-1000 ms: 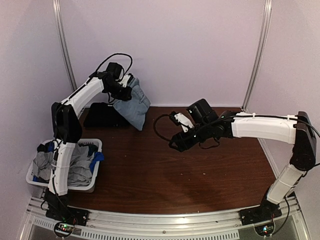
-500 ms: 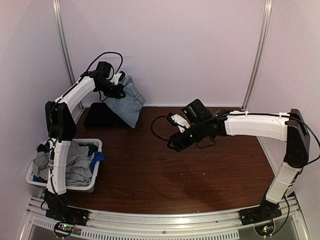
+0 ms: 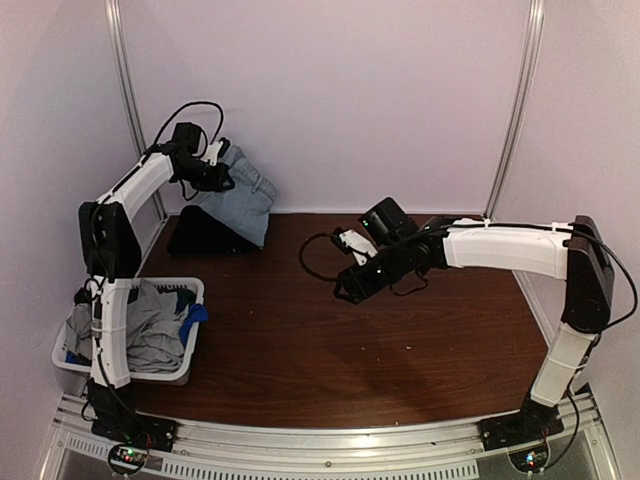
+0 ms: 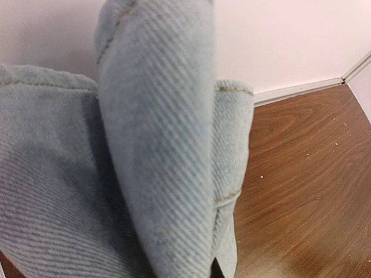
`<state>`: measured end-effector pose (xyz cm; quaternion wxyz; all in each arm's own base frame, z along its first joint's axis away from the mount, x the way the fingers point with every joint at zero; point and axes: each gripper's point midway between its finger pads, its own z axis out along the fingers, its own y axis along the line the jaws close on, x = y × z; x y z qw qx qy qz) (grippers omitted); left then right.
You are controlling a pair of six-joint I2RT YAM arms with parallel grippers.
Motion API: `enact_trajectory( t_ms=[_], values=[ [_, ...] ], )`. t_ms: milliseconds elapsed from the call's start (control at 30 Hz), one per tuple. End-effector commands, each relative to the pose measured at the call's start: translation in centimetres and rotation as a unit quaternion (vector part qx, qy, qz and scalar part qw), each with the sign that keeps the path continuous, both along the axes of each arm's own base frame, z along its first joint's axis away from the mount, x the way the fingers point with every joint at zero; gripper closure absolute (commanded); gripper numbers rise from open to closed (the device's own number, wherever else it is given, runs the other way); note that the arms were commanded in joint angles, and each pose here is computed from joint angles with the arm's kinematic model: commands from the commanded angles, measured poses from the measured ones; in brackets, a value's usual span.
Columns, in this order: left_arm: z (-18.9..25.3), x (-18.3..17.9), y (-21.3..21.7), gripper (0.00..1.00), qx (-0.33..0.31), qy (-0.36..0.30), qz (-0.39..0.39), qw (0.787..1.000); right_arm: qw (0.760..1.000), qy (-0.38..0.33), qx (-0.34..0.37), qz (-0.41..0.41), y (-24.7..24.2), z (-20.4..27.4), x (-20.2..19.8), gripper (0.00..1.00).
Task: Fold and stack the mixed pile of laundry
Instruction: Place the square-folded skirt at the corner of the board.
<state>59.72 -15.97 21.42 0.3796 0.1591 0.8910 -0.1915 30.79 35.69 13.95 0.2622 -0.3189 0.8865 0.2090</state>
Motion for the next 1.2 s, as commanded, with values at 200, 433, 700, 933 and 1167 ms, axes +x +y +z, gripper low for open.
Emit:
enact_trajectory(
  t_ms=[200, 433, 700, 933, 1167],
  values=[
    [-7.3, 5.2, 5.8, 1.0, 0.008, -0.005, 0.027, 1.0, 0.999, 0.022, -0.035, -0.01, -0.7, -0.2, 0.4, 0.36],
    [-8.1, 6.5, 9.5, 1.0, 0.051, -0.019, 0.063, 0.997, 0.998, 0.038, -0.039, -0.009, -0.1, -0.7, 0.6, 0.36],
    [-7.2, 7.0, 10.7, 1.0, 0.087, -0.051, 0.054, 0.993, 0.998, 0.049, -0.045, -0.014, 0.3, -0.8, 1.0, 0.37],
    [-9.4, 7.6, 13.9, 0.79, 0.119, -0.041, 0.112, 0.986, 0.997, 0.054, -0.053, -0.015, 0.0, -0.9, 0.8, 0.36],
    [-9.0, 7.2, 18.0, 0.29, 0.165, -0.016, 0.205, 0.965, 0.997, 0.042, -0.055, -0.027, -0.6, 0.0, 1.1, 0.25]
  ],
)
